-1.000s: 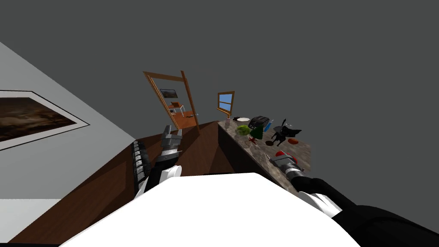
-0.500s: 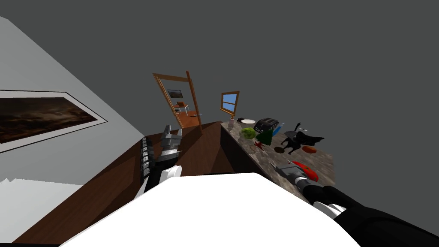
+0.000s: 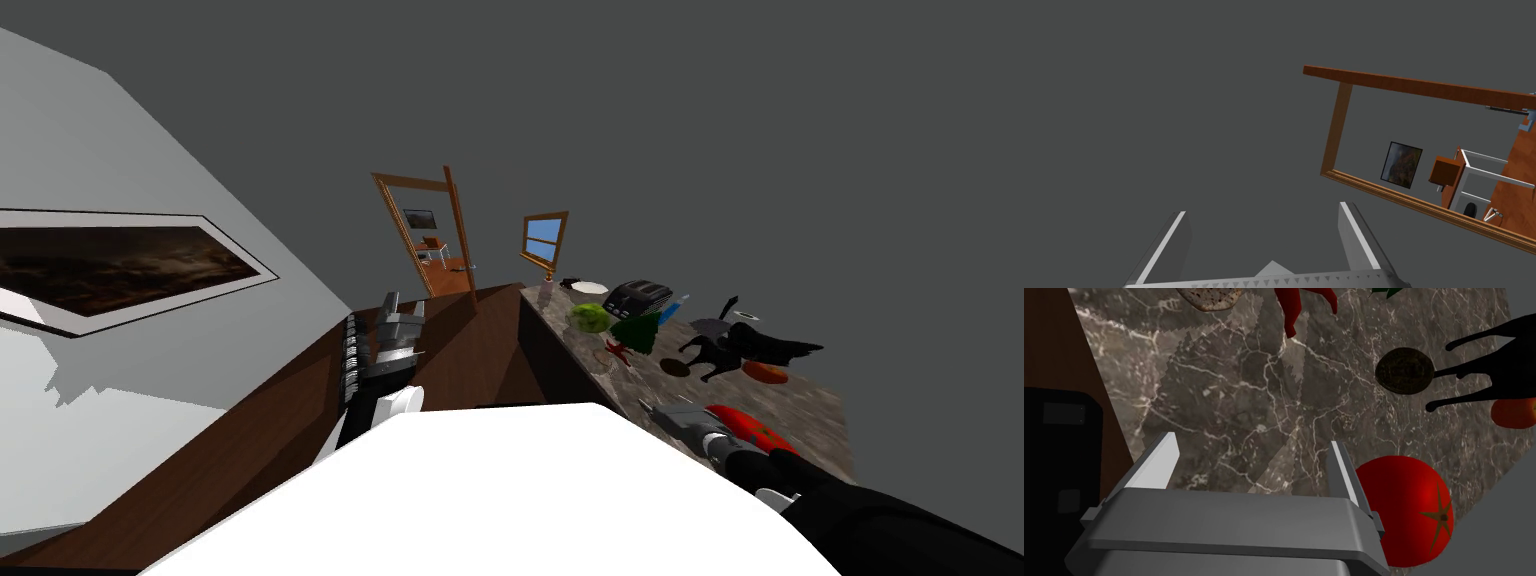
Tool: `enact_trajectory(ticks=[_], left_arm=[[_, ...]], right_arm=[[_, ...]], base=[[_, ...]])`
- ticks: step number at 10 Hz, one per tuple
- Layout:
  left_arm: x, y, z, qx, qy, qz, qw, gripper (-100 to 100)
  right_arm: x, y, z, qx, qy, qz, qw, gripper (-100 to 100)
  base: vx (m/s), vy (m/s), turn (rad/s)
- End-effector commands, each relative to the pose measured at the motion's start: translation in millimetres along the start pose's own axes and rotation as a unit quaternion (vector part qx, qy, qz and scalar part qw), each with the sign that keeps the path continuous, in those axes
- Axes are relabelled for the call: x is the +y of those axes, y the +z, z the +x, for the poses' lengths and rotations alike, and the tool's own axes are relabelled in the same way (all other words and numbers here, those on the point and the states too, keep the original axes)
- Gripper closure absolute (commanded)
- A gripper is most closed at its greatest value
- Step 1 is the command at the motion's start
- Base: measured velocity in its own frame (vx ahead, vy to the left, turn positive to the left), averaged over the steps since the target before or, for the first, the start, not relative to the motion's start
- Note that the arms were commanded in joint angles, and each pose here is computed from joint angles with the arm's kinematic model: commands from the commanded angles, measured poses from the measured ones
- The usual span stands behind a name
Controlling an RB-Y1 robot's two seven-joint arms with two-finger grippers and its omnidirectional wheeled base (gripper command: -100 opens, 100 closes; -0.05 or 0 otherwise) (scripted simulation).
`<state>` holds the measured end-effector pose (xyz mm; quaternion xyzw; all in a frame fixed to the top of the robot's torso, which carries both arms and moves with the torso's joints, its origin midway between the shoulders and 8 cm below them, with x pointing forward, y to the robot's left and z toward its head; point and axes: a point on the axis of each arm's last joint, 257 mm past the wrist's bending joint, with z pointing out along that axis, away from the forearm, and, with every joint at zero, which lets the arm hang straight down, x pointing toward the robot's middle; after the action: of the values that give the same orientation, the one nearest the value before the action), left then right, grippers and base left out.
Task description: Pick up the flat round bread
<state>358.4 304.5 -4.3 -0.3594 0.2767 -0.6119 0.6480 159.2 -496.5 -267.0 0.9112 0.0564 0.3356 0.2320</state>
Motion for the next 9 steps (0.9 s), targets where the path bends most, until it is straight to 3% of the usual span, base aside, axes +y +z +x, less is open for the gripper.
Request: enact_trajectory(ticks=[1, 3, 6, 8, 9], left_arm=[[0, 0.0, 0.0, 0.000, 0.000, 0.000, 1.0000, 0], [0, 0.0, 0.0, 0.000, 0.000, 0.000, 1.0000, 0], [0, 0.0, 0.0, 0.000, 0.000, 0.000, 1.0000, 0], [0, 0.0, 0.0, 0.000, 0.000, 0.000, 1.0000, 0], [0, 0.0, 0.0, 0.000, 0.000, 0.000, 1.0000, 0]], right_arm=[[-1, -7.6, -22, -0.033, 0.031, 0.014, 0.9989, -100], [-7, -8.6, -31, -0.050, 0.034, 0.025, 0.9979, -100], [-13, -23.1, -71, -0.113, 0.090, 0.050, 0.9883, -100], [-18, -25.0, -76, -0.125, 0.090, 0.057, 0.9865, -100], [-20, -33.1, -93, -0.151, 0.116, 0.065, 0.9795, -100]], base=[[0.107, 0.000, 0.173], [0.070, -0.014, 0.037], [0.093, -0.016, 0.149], [0.075, -0.023, 0.063], [0.075, -0.033, 0.161]])
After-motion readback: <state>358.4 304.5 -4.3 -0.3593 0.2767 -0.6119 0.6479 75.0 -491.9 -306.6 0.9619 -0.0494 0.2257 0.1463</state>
